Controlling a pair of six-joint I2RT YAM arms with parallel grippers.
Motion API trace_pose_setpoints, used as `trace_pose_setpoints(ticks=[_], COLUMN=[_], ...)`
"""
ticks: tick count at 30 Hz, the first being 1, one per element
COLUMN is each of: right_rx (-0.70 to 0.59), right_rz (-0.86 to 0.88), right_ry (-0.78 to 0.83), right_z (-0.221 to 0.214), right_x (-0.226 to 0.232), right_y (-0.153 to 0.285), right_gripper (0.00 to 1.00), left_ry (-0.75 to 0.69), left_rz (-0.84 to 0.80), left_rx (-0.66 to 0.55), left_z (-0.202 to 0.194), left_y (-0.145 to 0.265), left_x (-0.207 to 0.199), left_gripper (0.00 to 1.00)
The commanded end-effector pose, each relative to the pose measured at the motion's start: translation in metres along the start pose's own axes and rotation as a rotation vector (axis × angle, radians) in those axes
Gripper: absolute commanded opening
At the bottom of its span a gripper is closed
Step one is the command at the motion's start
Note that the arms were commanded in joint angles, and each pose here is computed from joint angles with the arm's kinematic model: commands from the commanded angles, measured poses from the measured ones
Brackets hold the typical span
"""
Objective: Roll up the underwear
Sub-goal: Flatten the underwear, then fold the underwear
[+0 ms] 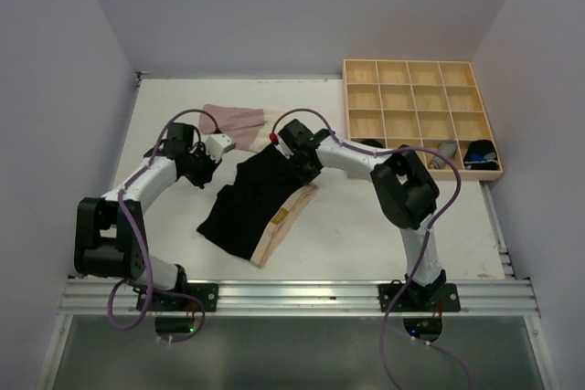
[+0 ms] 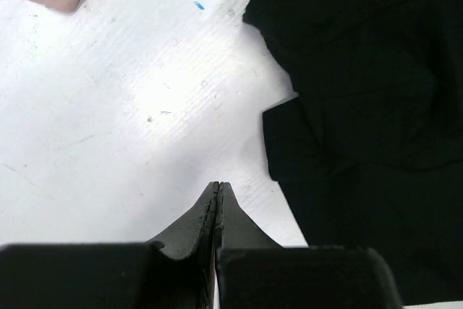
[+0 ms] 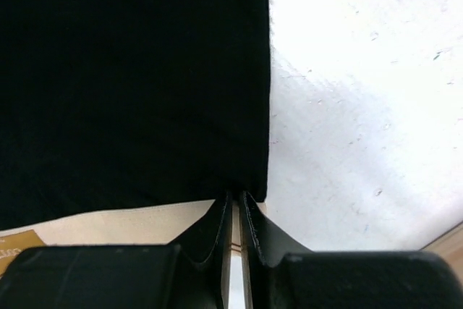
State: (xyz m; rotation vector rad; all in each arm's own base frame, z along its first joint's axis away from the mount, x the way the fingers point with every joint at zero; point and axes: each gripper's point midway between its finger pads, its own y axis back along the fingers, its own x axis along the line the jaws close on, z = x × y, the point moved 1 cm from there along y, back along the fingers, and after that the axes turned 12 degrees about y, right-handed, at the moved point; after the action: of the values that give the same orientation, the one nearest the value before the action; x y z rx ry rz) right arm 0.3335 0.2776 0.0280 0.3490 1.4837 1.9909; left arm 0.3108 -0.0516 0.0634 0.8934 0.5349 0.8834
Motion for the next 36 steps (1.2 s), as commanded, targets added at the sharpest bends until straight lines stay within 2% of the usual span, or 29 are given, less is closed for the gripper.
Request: trace_pose_setpoints(ticks=[1, 2, 3, 4, 7, 10, 15, 18, 26, 31, 36], right_rx=[0.024, 0.018, -0.004, -0.015, -0.092, -0.150, -0.182, -0.179, -0.023, 0.007, -0.042], right_rz=[-0.070, -0.071, -0.074, -0.067, -0.030, 0.014, 0.159, 0.235, 0.230, 0.172, 0.128], right_ry=[0.062, 0.053, 0.043, 0.033, -0.004, -0.072, -0.123, -0.150, -0.169, -0.158, -0.142], right_z=[0.001, 0.002, 0.006, 0.007, 0.016, 0.022, 0.021, 0.020, -0.011, -0.023, -0.021], right_x=[-0.017, -0.017, -0.018, -0.017, -0.010, -0.002, 0.025, 0.043, 0.059, 0.051, 0.039], right_y=[0.004, 0.007, 0.015, 0.019, 0.042, 0.064, 0.072, 0.065, 0.004, 0.001, 0.020], right_gripper=[0.13, 0.13, 0.14, 0.16, 0.24, 0.28, 0.27, 0.27, 0.29, 0.26, 0.23], left_ry=[0.009, 0.013, 0.026, 0.039, 0.063, 0.077, 0.091, 0.098, 0.103, 0.074, 0.067], left_rz=[-0.019, -0.046, -0.082, -0.137, -0.224, -0.263, -0.252, -0.262, -0.241, -0.186, -0.122], left_rx=[-0.047, -0.049, -0.028, -0.017, -0.001, 0.004, 0.042, 0.073, 0.122, 0.126, 0.104], left_z=[0.009, 0.013, 0.010, 0.008, 0.008, 0.010, 0.006, -0.001, -0.013, -0.018, -0.017], left_y=[0.000, 0.000, -0.007, -0.009, -0.017, -0.022, -0.039, -0.046, -0.052, -0.043, -0.029], left_x=[0.004, 0.002, -0.002, -0.011, -0.022, -0.026, -0.022, -0.024, -0.021, -0.013, 0.000], left_gripper=[0.00, 0.04, 0.14, 0.29, 0.48, 0.52, 0.39, 0.35, 0.01, 0.00, 0.00])
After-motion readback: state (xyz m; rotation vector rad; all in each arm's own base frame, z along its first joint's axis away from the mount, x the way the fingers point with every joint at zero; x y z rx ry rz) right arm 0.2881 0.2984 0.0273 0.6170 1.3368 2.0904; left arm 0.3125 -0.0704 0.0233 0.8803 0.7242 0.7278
